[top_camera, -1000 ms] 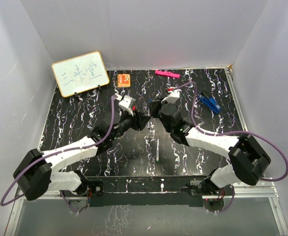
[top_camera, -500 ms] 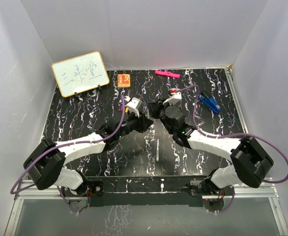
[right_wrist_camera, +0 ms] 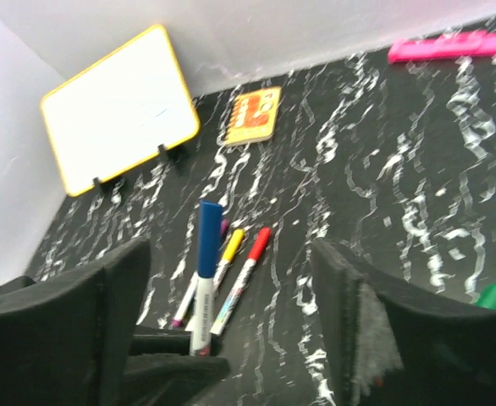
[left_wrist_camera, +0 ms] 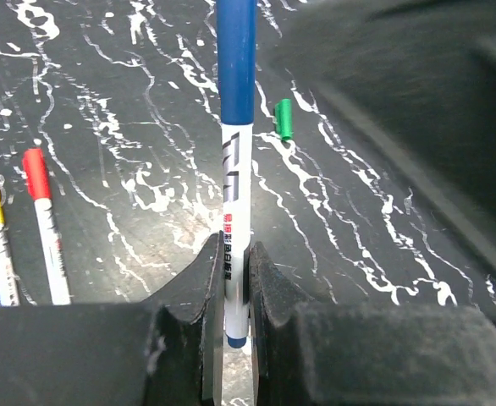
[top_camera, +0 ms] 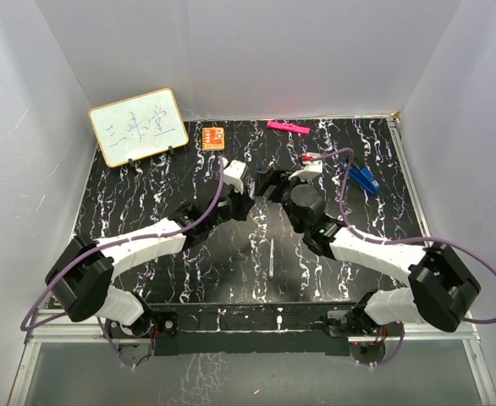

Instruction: Insert the pens into the pen caps

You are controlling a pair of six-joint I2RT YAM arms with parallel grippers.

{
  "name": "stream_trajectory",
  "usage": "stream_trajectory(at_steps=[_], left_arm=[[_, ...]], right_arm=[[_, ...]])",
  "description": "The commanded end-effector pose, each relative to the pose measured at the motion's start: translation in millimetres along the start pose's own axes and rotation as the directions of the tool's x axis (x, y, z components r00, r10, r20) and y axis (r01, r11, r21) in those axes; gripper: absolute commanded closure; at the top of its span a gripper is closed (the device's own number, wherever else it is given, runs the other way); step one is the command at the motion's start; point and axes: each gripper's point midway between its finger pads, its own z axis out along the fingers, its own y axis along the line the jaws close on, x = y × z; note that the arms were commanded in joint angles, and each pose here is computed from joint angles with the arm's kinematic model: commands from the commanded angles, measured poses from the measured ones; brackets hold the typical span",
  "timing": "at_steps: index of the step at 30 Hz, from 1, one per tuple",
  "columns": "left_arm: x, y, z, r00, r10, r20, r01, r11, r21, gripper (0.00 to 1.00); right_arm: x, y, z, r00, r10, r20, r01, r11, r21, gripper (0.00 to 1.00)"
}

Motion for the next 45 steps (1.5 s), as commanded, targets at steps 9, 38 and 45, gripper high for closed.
stream_trajectory(at_steps=[9,38,45], left_arm=[[50,53,20,0.954,0.006,-0.299,-0.070,0.977,-0.203,1.00],[93,106,53,0.880,-0.074,-0.469,-0.108,0.931,-0.349,0.87],[98,110,49,0.867,-0.081,-0.492,-0.122,0.923,-0.365,0.72]], right_arm=[[-69,-48,-18,0.972,-0.134,0.193,0.070,0.948,0.309,0.02],[-57,-63,-23,0.948,-0.294,0.120,0.243,0.914,0.324,0.02],[-53,-70,-22,0.944,-0.314,0.104,0.259,0.897,0.359,0.02]])
